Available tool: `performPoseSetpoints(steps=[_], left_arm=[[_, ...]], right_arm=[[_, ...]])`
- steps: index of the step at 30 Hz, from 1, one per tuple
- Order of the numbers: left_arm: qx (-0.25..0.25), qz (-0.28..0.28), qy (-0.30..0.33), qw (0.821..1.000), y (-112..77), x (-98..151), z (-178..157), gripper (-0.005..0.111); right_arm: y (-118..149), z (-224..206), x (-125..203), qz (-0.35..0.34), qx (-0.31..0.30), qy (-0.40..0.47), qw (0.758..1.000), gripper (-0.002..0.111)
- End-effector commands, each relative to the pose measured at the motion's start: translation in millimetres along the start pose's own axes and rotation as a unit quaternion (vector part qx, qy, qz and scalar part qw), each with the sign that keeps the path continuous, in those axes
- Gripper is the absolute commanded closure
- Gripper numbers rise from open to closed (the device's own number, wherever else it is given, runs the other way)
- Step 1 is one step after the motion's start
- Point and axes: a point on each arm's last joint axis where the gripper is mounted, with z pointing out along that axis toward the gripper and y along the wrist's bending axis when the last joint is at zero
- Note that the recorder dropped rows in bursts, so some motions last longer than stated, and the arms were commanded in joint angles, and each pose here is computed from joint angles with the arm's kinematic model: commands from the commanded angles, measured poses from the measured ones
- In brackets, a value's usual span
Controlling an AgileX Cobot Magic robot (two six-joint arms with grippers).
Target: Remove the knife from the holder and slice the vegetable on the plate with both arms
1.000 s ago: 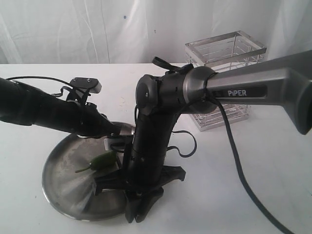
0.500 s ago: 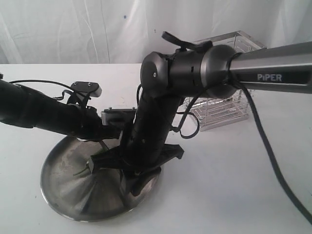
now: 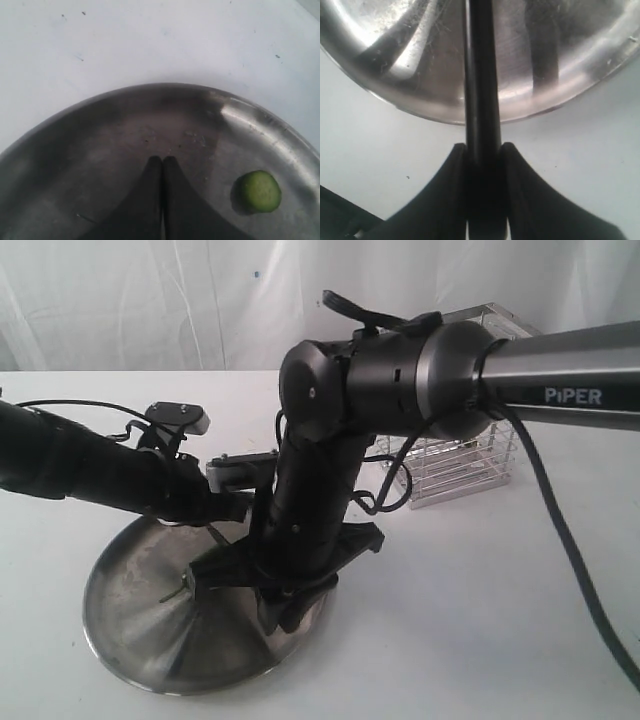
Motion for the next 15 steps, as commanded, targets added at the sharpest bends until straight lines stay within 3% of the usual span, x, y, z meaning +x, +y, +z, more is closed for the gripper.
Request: performPoseSetpoints(steps=[1,9,15], left_arm=[[0.01,0.006,-0.029,1.0,-7.7,-13.0,-17.7,0.107],[0.01,0.03,-0.047,0.998,-13.6,-21.9,-32.5,0.107],[0.037,0.034,-0.042,0.998,-18.5,-20.9,-32.7,0.107]], right_arm=[[6.7,-3.3,1.9,-0.021,0.037,-0.017,0.999,0.108],[17.5,-0.6,1.0,-0.031,0.036,-0.043,0.998,0.108],[14.4,0.9,0.5,-0.024,0.05,-0.045,0.997,0.108]])
